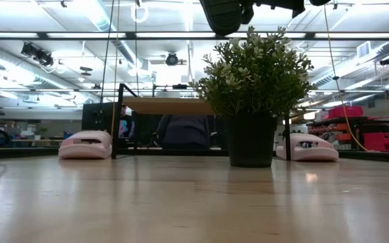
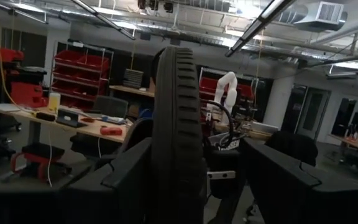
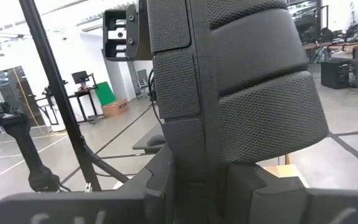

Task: Pick and place slides into the shelf
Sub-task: Put the black slipper on the shelf

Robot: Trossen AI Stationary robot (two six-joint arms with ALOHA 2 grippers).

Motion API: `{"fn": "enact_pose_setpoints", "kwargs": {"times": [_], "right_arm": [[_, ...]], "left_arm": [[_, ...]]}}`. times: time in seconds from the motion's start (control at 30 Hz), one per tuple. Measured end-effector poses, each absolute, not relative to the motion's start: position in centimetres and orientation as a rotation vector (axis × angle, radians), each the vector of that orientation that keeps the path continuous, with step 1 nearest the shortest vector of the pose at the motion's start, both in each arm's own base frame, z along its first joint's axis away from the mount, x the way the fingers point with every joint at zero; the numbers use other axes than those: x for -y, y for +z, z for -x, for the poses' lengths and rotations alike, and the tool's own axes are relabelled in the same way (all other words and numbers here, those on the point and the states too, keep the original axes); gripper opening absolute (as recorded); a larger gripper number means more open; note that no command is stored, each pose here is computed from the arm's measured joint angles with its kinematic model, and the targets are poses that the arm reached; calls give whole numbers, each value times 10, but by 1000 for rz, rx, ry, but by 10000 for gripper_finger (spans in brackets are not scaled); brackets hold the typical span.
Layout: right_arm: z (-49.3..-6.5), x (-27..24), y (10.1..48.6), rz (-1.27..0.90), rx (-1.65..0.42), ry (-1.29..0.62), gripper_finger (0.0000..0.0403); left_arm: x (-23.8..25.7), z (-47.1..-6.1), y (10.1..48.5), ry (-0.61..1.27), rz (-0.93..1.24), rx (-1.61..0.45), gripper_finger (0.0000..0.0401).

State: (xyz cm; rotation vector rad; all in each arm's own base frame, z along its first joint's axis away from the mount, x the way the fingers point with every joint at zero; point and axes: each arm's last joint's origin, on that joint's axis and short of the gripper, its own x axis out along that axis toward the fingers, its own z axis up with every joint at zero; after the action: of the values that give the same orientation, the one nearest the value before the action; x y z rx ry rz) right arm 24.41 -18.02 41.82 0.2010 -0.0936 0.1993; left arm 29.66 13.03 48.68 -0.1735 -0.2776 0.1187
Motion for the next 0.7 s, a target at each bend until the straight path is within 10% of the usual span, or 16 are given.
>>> {"fn": "enact_pose_setpoints", "kwargs": {"times": [0.7], "right_arm": [[-249, 173, 418, -218, 87, 225, 90]], "left_arm": [[-130, -296, 488, 113, 144, 290, 71]]}}
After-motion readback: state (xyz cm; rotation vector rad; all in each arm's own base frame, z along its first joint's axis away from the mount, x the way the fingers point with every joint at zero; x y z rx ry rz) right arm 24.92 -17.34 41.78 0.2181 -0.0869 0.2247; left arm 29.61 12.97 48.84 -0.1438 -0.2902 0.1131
